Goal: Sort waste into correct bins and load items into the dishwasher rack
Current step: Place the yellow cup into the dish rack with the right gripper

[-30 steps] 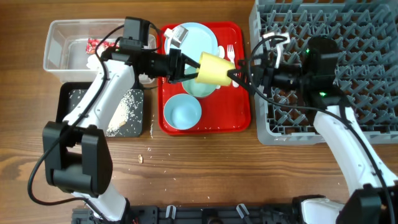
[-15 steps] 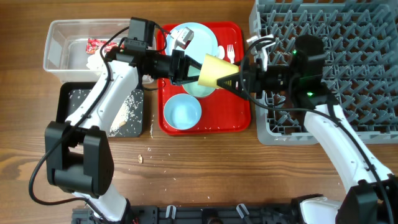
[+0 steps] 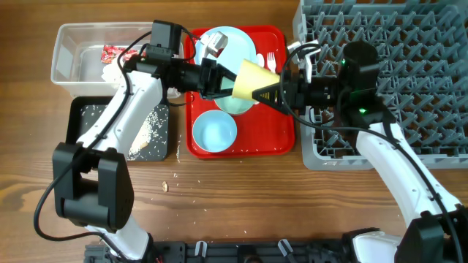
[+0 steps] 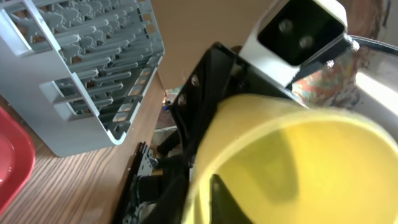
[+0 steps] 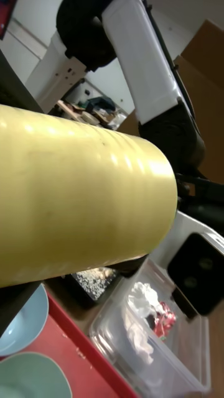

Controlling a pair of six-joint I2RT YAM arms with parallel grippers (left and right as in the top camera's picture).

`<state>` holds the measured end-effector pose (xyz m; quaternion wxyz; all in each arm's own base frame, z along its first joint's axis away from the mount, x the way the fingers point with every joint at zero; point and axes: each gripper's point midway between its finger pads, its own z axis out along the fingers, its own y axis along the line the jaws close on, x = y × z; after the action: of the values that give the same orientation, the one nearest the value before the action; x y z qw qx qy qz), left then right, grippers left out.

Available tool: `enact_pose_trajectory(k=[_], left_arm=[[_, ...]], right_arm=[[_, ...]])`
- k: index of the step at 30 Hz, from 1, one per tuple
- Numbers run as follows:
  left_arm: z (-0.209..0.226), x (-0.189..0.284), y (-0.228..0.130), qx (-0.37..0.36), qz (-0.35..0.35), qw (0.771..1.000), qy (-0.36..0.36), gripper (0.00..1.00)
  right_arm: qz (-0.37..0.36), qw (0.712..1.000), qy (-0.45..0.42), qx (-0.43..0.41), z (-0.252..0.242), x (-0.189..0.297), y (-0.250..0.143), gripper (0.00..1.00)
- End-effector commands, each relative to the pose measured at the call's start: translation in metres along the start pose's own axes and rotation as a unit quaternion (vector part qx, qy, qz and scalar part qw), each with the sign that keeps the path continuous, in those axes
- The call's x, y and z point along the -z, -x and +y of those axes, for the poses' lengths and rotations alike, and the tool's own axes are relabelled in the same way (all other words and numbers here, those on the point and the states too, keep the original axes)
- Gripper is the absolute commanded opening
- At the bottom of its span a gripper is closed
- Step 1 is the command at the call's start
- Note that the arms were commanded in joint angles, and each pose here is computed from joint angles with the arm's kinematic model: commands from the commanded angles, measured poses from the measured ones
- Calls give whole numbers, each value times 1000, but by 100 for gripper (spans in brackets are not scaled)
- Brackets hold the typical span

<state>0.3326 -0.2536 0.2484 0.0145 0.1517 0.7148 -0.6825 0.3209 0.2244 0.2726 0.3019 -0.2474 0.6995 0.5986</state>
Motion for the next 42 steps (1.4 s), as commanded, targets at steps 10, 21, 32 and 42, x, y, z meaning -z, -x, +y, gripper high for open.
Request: enact_pose_trajectory(k=[10, 21, 32, 42], left_arm=[[9, 0, 7, -16, -17, 998, 51, 35], [101, 42, 30, 7, -103, 936, 335, 38], [134, 77, 25, 32, -123, 880, 458, 43], [134, 77, 24, 33, -123, 880, 458, 43]], right_arm=[[-85, 979, -151, -105, -67, 90, 14, 47], [-38, 845, -495, -199, -81, 176, -43, 48], [73, 744, -610, -265, -80, 199, -102, 48], [178, 691, -614, -337, -113, 192, -152, 53]])
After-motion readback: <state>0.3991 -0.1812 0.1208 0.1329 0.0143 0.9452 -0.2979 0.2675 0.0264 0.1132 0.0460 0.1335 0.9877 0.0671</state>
